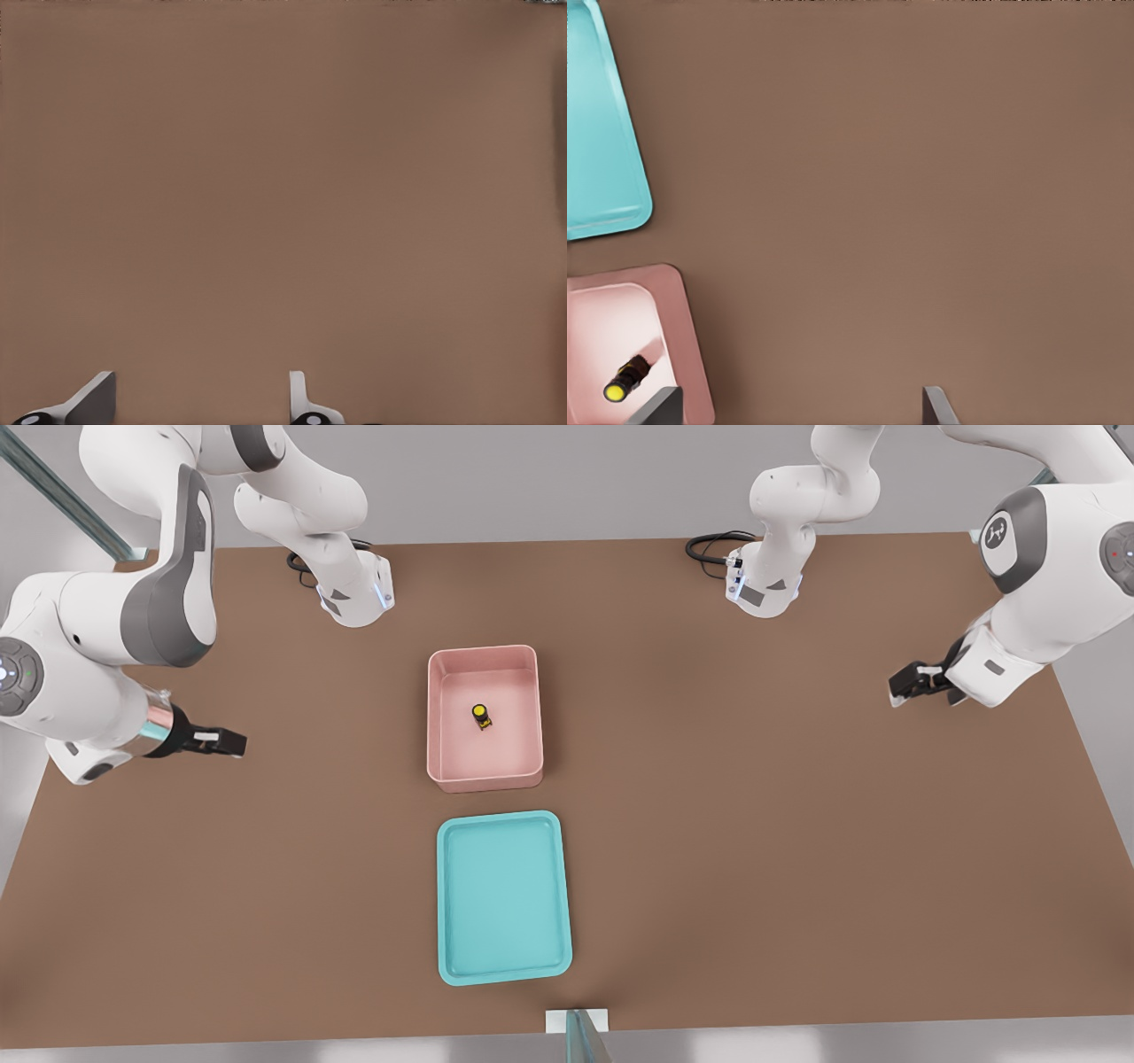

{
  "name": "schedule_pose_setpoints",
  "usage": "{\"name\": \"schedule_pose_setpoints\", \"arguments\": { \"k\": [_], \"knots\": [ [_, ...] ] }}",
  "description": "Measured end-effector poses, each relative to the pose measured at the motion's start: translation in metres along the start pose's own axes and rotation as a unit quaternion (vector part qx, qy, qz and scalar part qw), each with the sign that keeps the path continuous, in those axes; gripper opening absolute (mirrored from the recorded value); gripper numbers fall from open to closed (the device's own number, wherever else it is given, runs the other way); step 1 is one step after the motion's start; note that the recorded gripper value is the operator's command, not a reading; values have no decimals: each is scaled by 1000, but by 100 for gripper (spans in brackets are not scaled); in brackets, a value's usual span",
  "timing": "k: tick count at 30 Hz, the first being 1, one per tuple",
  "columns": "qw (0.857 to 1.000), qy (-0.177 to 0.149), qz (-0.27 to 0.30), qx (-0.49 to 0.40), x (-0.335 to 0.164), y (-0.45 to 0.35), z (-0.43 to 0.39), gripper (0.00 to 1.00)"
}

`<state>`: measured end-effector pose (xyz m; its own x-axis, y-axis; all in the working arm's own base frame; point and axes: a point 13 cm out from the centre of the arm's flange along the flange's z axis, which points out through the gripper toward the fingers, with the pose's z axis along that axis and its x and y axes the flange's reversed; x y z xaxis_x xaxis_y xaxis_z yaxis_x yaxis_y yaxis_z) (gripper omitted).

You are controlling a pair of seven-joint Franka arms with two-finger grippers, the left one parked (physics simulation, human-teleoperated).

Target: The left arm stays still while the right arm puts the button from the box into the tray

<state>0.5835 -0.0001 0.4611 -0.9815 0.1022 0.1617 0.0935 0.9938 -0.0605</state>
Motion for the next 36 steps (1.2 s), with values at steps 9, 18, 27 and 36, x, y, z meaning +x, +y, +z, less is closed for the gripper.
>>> {"name": "schedule_pose_setpoints", "arguments": {
  "k": [9, 18, 27, 36],
  "knots": [
    [951, 130, -270, 78, 130, 330, 202, 100],
    [956, 82, -278, 46, 218, 355, 383, 100],
    [946, 22, -323, 14, 200, 361, 368, 100],
    [940, 39, -337, 21, 196, 327, 391, 100]
  ]
}}
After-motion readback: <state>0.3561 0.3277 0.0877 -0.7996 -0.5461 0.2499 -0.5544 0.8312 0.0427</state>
